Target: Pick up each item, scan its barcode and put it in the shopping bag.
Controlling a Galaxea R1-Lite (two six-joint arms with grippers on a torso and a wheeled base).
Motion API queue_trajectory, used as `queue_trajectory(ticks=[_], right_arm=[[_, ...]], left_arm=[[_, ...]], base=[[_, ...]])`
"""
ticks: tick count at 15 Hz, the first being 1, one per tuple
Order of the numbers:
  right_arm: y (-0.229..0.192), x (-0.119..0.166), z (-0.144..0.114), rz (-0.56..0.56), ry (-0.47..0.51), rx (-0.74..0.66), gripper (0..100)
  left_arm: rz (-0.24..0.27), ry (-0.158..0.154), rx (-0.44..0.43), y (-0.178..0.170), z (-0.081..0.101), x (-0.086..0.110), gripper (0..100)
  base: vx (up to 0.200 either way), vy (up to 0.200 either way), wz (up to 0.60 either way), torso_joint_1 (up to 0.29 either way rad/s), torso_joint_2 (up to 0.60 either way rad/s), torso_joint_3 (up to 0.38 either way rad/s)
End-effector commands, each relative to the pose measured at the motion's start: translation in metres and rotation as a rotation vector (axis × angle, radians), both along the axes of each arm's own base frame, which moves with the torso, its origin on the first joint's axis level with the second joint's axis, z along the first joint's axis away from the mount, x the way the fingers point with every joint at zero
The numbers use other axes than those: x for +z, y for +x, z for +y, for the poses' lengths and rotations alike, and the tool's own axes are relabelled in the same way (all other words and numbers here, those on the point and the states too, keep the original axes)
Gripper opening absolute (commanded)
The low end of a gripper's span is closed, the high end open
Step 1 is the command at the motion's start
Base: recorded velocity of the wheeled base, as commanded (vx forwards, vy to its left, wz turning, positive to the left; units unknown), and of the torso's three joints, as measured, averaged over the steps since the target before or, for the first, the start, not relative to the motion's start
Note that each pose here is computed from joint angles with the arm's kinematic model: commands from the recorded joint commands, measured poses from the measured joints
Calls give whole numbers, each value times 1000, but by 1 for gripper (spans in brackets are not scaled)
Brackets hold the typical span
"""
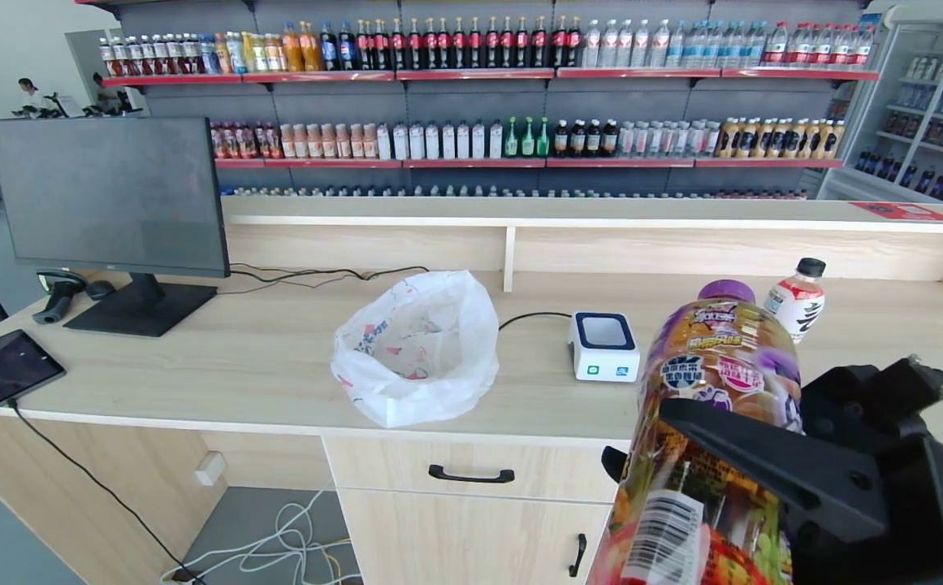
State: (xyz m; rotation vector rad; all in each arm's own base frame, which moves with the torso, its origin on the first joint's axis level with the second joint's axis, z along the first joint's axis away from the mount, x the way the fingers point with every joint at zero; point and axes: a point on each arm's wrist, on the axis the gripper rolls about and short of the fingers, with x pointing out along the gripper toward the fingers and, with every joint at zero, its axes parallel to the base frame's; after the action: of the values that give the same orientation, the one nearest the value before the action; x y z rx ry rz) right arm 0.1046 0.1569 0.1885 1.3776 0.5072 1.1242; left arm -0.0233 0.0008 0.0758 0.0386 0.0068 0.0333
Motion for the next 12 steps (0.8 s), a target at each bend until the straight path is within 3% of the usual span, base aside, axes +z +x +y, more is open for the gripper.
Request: queue_trajectory(ticks=[1,6,12], right_arm=[[-1,3,-2,-8,12,0,0],[-11,15,-16,-64,62,-5,0],[0,5,-13,-295,-125,-149,0]], left_arm=[[0,1,0,0,0,0,100],[0,0,0,0,0,0,100],[0,0,0,0,0,0,100]], base=[[0,0,0,0,0,0],[0,0,0,0,0,0],[0,0,0,0,0,0]])
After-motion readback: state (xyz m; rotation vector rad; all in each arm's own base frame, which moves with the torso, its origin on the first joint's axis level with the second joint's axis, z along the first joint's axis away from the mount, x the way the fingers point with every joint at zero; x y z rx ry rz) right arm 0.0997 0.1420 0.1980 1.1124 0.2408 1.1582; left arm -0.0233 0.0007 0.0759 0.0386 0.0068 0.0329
